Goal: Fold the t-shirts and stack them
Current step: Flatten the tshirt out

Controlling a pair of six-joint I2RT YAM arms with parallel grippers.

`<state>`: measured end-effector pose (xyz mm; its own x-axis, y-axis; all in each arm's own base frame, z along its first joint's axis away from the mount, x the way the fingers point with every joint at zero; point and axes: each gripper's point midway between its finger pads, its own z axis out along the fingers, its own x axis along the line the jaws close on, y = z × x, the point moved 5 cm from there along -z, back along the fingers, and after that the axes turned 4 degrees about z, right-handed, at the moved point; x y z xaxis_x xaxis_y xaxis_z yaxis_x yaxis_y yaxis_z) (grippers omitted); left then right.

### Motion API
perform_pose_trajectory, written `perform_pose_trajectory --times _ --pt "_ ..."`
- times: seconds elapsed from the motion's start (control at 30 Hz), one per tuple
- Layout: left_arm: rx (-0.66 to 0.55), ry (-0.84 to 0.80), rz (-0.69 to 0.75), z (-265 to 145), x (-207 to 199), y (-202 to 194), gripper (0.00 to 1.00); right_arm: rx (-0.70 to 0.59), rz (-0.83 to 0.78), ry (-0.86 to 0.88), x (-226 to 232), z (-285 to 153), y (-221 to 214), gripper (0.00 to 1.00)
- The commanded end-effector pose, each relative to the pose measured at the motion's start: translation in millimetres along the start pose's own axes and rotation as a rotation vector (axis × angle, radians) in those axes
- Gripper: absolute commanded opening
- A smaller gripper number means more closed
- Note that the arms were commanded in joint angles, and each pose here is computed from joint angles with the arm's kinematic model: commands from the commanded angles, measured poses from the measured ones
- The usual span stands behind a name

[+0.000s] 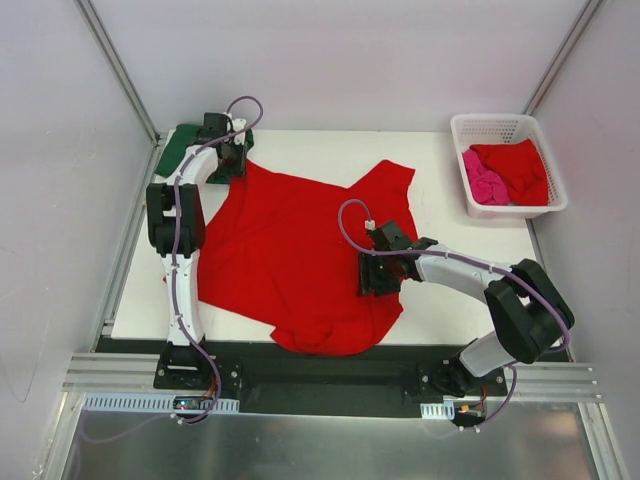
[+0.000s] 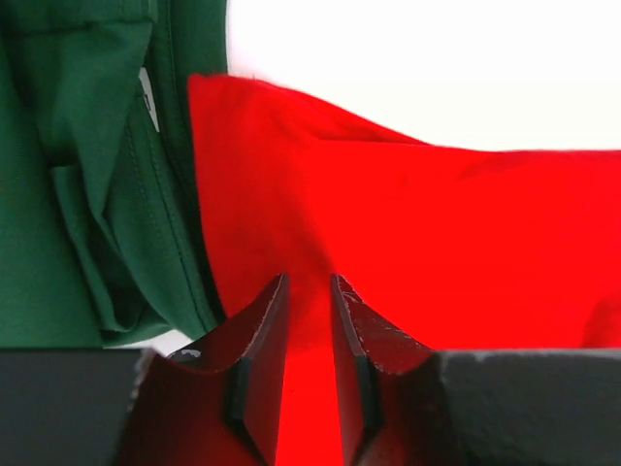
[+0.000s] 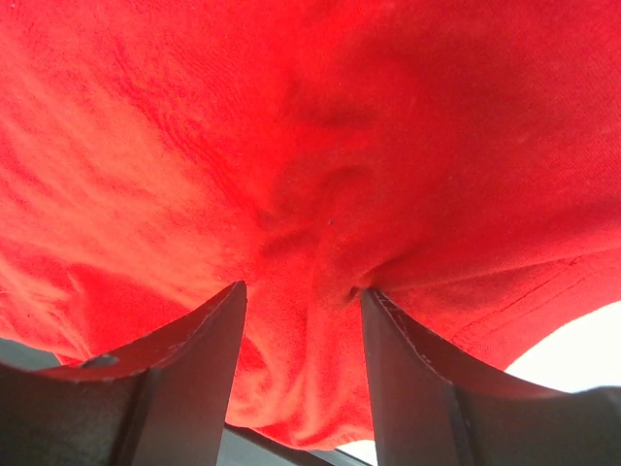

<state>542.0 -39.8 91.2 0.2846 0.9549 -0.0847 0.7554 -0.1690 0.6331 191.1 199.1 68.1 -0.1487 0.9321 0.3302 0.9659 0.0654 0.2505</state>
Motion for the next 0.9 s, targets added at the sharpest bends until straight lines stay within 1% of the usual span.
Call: perform_pose_trajectory --times 0.0,0.07,0.1,0.13,0.17,0.2,0.23,0.33,0.37,0.43,0.47,0.57,0.6,0.67,0.7,0.87 --pt "0.005 0.011 0.012 1.4 -1.5 3.4 0.23 0.002 -0.009 -0.026 0.0 0.7 1.5 0.54" --pt "0.010 0.014 0.011 3.6 -0.8 1.7 0.24 0.001 -0.011 -0.028 0.0 0.4 1.4 0.54" --pt "0.011 0.015 0.011 3.5 -0.7 1.4 0.27 0.004 -0.012 -0.027 0.3 -0.4 0.6 0.54" --pt "0.013 0.016 0.011 4.1 -0.4 0.8 0.47 0.000 -0.014 -0.029 -0.1 -1.0 1.4 0.54" --pt "0.015 0.017 0.012 4.7 -0.1 0.2 0.54 0.001 -0.015 -0.029 0.2 -1.3 1.0 0.54" --pt "0.019 0.015 0.009 5.4 -0.4 -1.1 0.59 0.001 -0.013 -0.030 -0.5 -1.6 0.7 0.54" --pt "0.016 0.016 0.008 4.3 -0.6 -0.1 0.66 0.000 -0.017 -0.029 -0.3 -1.8 1.2 0.54" --pt "0.016 0.016 0.010 4.3 -0.5 -0.1 0.66 0.002 -0.018 -0.032 -0.2 -1.5 1.8 0.54" --pt "0.018 0.015 0.011 4.9 -0.4 -0.6 0.60 0.001 -0.018 -0.031 0.1 -1.6 2.3 0.54" --pt "0.022 0.021 0.015 6.0 0.7 -1.8 0.53 0.000 -0.018 -0.029 0.6 -2.2 2.6 0.54" --pt "0.023 0.022 0.013 7.0 0.9 -2.3 0.44 0.000 -0.018 -0.030 0.9 -2.2 2.4 0.54" --pt "0.029 0.032 0.013 9.1 2.5 -4.2 0.26 0.001 -0.021 -0.032 0.2 -3.4 0.8 0.54" --pt "0.030 0.036 0.011 10.0 2.4 -4.1 0.14 0.004 -0.020 -0.038 -1.5 -3.1 -0.2 0.54" --pt "0.036 0.054 0.010 10.4 4.7 -5.0 0.06 0.000 -0.022 -0.041 -2.1 -4.3 -0.3 0.54" --pt "0.037 0.060 0.010 10.8 5.5 -5.1 0.00 0.003 -0.021 -0.045 -2.9 -4.6 -1.2 0.54" --pt "0.036 0.079 0.017 11.7 7.9 -3.5 0.00 0.005 -0.028 -0.059 -5.2 -7.0 -2.3 0.54"
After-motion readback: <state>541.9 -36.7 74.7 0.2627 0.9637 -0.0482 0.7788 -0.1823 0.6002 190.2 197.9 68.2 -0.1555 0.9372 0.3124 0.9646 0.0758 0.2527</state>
